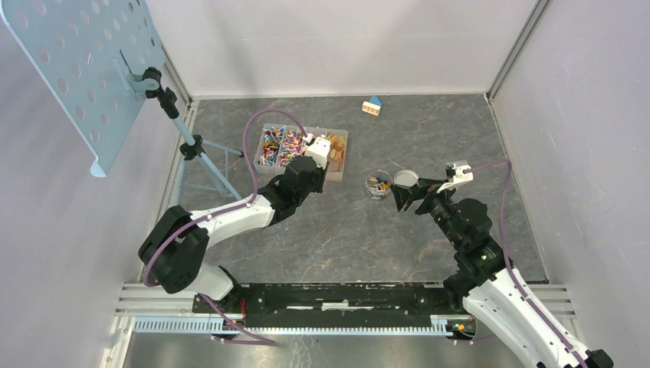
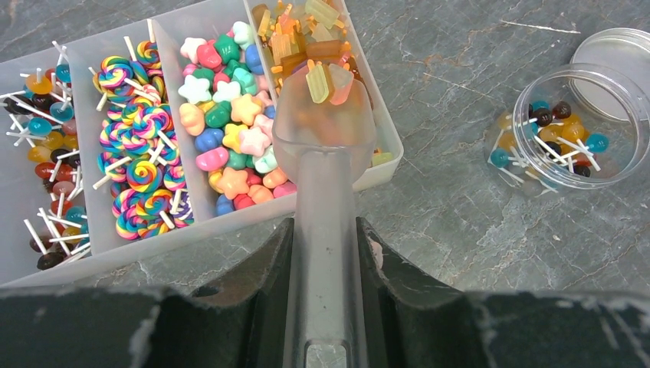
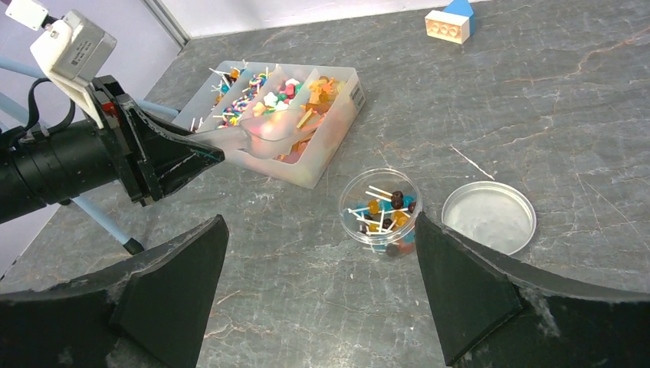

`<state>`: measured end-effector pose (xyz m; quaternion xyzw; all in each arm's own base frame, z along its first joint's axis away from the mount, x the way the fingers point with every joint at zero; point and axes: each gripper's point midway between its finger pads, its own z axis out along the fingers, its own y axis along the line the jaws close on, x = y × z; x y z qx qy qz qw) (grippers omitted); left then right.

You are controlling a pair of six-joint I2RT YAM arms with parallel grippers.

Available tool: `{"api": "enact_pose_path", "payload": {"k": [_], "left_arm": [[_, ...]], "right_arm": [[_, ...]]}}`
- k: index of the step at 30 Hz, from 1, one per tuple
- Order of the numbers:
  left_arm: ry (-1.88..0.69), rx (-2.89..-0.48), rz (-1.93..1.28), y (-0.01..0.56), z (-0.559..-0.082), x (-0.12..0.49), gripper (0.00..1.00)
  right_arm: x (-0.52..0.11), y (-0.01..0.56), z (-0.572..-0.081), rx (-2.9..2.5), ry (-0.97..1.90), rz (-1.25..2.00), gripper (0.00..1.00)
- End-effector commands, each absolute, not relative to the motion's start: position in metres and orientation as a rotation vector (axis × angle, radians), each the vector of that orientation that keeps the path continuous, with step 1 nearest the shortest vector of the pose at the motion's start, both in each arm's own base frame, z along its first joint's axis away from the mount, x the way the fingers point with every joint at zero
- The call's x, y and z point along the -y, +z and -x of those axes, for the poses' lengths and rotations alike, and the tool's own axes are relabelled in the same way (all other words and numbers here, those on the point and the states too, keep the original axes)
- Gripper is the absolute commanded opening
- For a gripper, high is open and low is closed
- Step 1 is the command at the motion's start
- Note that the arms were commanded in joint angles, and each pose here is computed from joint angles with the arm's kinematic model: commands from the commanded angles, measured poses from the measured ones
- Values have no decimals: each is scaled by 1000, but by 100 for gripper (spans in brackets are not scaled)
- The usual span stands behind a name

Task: Pack the candies
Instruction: Scoop the fake candies from the storage box.

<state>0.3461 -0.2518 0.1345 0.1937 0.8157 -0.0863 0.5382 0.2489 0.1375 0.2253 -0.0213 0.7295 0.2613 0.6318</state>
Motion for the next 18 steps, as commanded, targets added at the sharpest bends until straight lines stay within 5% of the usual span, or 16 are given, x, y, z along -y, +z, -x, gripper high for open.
{"api": "enact_pose_path", "payload": {"k": [1,18], "left_arm": [[-222,-1900,-496,143,-339,252,2],[-247,-1807,-494,162,-329,243,2]], "right_arm": [[-138,238,-252,-1625,605,42,98],[-139,242,-253,-1619,615,41,98]]}}
